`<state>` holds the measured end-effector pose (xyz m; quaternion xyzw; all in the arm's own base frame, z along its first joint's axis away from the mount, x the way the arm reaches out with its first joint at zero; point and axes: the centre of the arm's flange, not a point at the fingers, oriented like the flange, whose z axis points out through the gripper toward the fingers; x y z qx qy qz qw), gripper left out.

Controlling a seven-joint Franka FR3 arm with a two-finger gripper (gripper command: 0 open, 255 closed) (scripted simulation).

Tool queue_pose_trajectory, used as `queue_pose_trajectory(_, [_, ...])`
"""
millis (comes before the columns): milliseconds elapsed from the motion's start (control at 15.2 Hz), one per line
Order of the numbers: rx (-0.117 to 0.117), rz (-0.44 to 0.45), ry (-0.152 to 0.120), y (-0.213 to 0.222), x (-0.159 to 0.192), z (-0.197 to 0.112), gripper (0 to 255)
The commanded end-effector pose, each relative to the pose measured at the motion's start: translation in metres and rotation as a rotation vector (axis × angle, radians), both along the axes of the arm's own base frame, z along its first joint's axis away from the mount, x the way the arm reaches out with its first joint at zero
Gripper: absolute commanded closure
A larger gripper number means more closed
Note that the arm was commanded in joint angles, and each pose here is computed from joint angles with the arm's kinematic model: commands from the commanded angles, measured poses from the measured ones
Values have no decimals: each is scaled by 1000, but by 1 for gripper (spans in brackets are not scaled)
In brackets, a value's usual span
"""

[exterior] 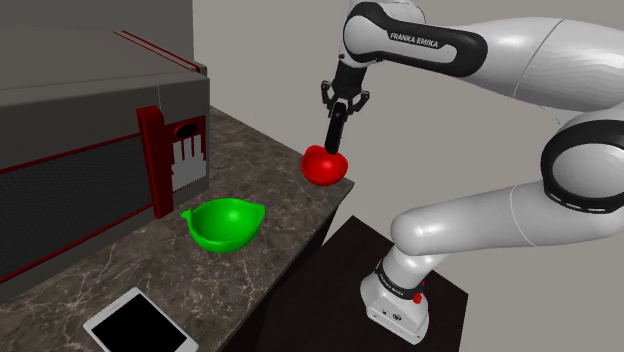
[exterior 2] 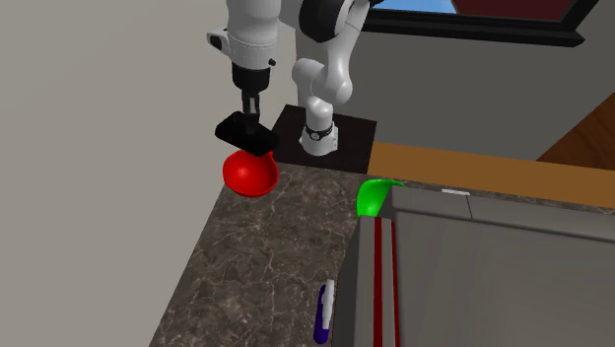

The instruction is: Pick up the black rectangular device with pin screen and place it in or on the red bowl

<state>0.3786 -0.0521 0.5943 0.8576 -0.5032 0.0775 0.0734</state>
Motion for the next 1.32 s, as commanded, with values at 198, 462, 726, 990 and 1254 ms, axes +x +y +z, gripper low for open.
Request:
queue_pose_trajectory(198, [0, 0, -1, 1, 0, -27, 255])
queue_pose_trajectory(462, [0, 0, -1, 1, 0, -48, 255])
queue_pose_trajectory(726, [0, 0, -1, 1, 0, -61, 255])
queue_pose_trajectory(990, [0, 0, -1, 1, 0, -61, 255])
queue_pose_trajectory(1254, [0, 0, -1, 1, 0, -61, 0])
